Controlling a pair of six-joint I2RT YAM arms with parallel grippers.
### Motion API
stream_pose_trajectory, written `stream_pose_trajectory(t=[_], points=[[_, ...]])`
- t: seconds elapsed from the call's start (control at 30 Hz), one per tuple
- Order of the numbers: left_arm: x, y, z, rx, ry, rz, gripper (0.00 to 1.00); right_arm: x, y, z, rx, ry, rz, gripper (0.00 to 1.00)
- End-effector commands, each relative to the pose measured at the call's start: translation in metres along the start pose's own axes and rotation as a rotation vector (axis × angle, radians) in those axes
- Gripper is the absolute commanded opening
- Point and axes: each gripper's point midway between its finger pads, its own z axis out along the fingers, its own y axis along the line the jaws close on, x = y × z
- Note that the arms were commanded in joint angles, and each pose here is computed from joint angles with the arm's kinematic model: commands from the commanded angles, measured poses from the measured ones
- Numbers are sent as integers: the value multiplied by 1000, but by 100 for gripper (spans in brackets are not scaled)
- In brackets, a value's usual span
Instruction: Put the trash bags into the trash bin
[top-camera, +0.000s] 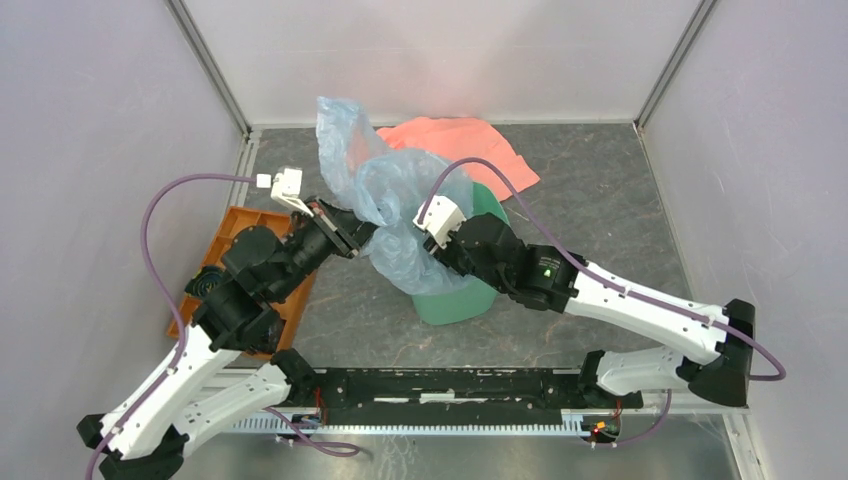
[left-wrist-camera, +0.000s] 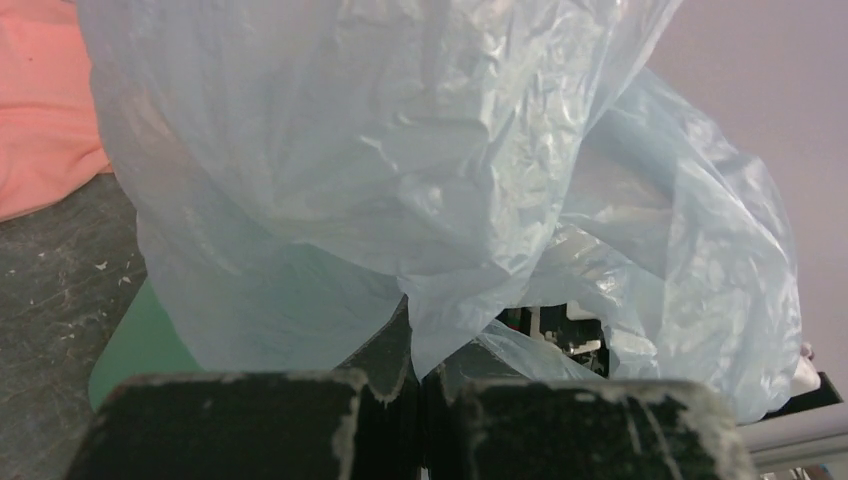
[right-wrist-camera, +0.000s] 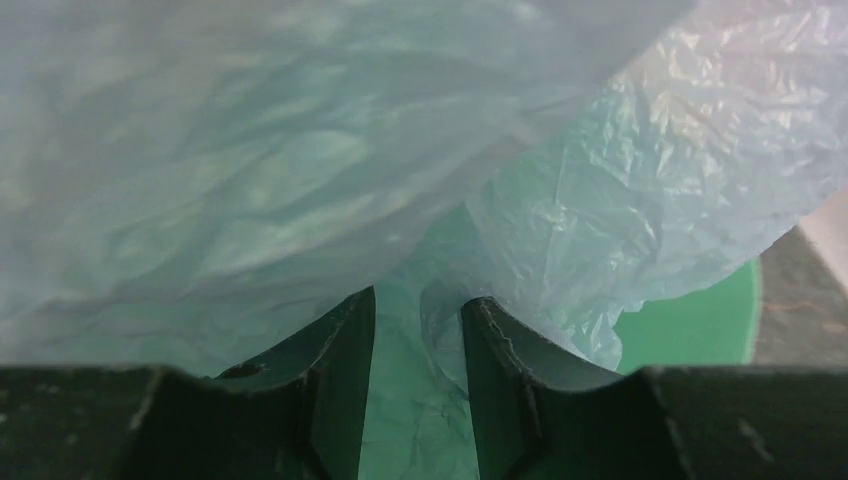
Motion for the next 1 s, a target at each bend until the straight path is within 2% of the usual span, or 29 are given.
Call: stream_pose_trajectory(t=[0.0,0.07,0.2,0.33,0.57,0.67,0.8,0.87,0.97], points=[[-1,-17,12,82,13,79,2,6,20,-8,-117,-14,110,43],[3,-16,19,79,35,80,2,23,17,-4,-99,27,177,42],[16,-14,34,76,84,61,2,48,4,3,-29,54,260,47],[22,-18,45,95,108,53,2,31,-6,0,-1,13,250,55],[35,-13,61,93,139,32,2,-13,-37,-33,61,-142,251,75],[43,-2,66,66,144,20,2,-29,-43,-57,26,-243,159,77],[46,6,65,57,121,3,2,-35,-62,-83,88,-321,126,90],[43,2,64,83,98,-13,2,-45,-52,-91,13,-377,111,90],[41,-2,63,112,74,-34,2,-68,-7,-100,-247,-507,99,90]])
